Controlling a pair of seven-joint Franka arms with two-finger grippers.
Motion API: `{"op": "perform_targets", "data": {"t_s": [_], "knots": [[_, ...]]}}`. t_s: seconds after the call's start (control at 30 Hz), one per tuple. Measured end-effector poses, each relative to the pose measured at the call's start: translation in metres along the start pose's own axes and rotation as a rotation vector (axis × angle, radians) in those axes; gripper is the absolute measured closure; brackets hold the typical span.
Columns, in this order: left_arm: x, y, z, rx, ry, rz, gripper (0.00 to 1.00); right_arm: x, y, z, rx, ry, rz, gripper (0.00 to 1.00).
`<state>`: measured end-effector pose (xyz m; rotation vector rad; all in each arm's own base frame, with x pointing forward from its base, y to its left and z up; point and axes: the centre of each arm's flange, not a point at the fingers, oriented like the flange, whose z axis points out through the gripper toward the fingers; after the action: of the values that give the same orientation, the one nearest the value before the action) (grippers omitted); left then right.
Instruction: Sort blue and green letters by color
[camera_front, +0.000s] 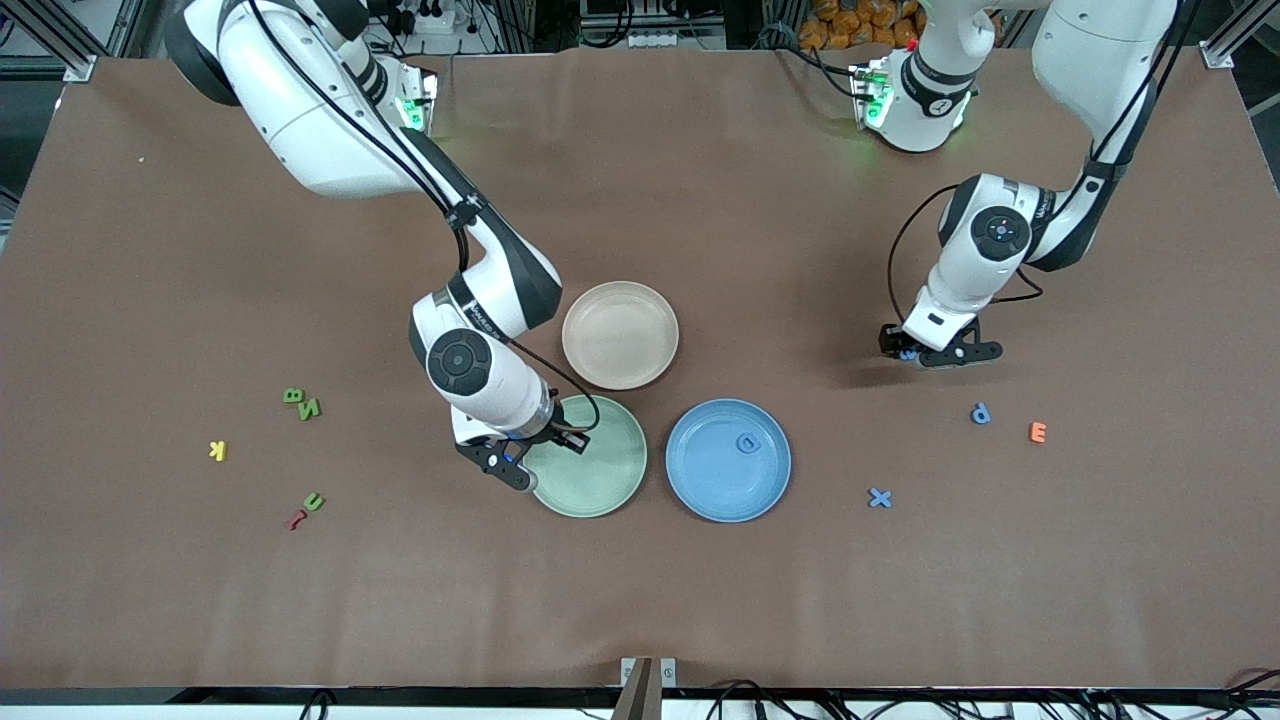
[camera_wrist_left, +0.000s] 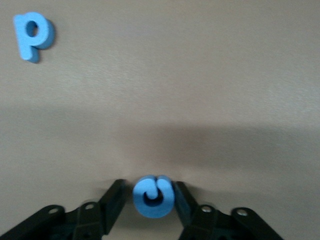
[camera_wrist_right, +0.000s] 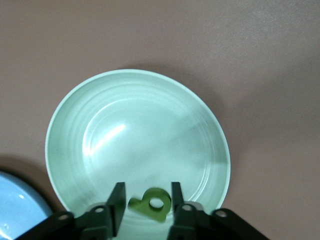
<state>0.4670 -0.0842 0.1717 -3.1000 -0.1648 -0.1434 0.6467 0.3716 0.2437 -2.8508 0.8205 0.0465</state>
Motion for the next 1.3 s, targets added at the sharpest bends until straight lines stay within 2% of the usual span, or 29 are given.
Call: {"op": "perform_targets", "data": {"t_s": [0.07,0.3,0.5,0.83,1.0,1.07,1.13,1.3], "knots": [[0.002,-0.003,-0.002,0.0,0.005,0.0,0.61,0.001,0.001,0.001,-0.001,0.001,0.002,0.41],[0.004,-0.005,-0.005,0.0,0.012,0.004,0.64,0.002,0.0,-0.001,0.002,0.003,0.005,0.11],[0.013,-0.002,-0.014,-0.006,0.037,0.004,0.64,0.026,0.011,-0.013,-0.005,0.009,0.04,0.11],[0.037,0.026,-0.04,-0.025,0.081,-0.008,0.64,0.11,0.083,-0.053,-0.122,-0.031,0.185,0.11],[0.052,0.067,-0.06,-0.015,0.057,-0.05,0.64,0.151,0.123,-0.084,-0.16,0.001,0.239,0.09],[0.057,0.085,-0.067,-0.018,0.053,-0.072,0.64,0.166,0.139,-0.092,-0.166,0.013,0.261,0.04],[0.061,0.105,-0.074,-0.029,0.052,-0.098,0.64,0.182,0.156,-0.098,-0.17,0.024,0.281,0.0],[0.066,0.149,-0.083,-0.071,0.059,-0.163,0.64,0.211,0.192,-0.103,-0.195,0.049,0.304,0.0]]}}
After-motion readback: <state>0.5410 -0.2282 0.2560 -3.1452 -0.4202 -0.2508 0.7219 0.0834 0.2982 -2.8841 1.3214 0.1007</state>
